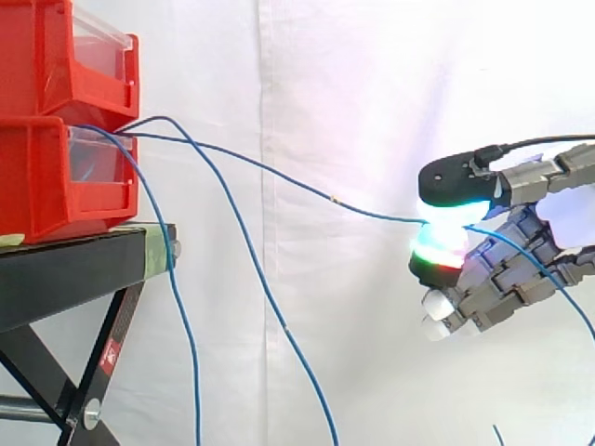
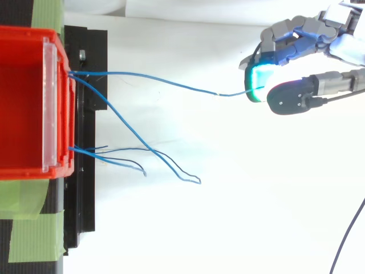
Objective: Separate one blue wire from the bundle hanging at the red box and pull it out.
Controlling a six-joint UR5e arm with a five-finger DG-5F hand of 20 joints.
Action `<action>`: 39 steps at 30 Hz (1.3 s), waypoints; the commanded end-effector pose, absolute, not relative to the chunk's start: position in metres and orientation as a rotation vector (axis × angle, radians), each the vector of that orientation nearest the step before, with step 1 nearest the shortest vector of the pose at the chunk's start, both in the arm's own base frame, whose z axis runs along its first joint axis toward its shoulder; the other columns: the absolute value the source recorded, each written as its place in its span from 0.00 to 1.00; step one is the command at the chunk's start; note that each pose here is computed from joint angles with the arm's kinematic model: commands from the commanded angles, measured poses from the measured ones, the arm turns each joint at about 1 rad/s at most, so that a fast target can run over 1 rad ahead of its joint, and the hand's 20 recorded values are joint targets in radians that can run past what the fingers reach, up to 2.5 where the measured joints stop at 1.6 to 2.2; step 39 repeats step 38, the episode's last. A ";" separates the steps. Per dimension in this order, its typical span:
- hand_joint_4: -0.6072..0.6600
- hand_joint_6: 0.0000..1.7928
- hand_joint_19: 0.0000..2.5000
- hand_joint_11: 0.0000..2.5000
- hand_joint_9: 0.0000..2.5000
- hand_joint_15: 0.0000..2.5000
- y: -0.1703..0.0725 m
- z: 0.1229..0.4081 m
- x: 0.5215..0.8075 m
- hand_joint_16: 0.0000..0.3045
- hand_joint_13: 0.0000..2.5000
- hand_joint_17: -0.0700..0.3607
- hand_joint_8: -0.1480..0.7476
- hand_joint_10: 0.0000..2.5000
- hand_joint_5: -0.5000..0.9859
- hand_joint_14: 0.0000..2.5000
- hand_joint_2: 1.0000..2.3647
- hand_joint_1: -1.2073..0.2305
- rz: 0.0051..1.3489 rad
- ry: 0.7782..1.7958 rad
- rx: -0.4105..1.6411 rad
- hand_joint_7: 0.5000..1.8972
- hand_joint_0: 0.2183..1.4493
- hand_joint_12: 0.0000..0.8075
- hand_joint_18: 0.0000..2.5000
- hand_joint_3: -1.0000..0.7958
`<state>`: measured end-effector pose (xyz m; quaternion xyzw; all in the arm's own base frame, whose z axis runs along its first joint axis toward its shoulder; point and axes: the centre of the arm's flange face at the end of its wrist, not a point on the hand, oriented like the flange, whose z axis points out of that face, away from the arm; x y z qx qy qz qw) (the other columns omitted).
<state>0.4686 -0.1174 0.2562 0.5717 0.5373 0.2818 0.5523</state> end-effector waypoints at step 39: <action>0.60 0.45 0.16 0.24 0.33 0.10 -0.118 0.256 0.469 0.18 0.15 0.44 0.52 0.01 0.24 0.00 0.02 0.34 0.666 1.270 1.352 0.63 0.30 0.46 0.12 0.55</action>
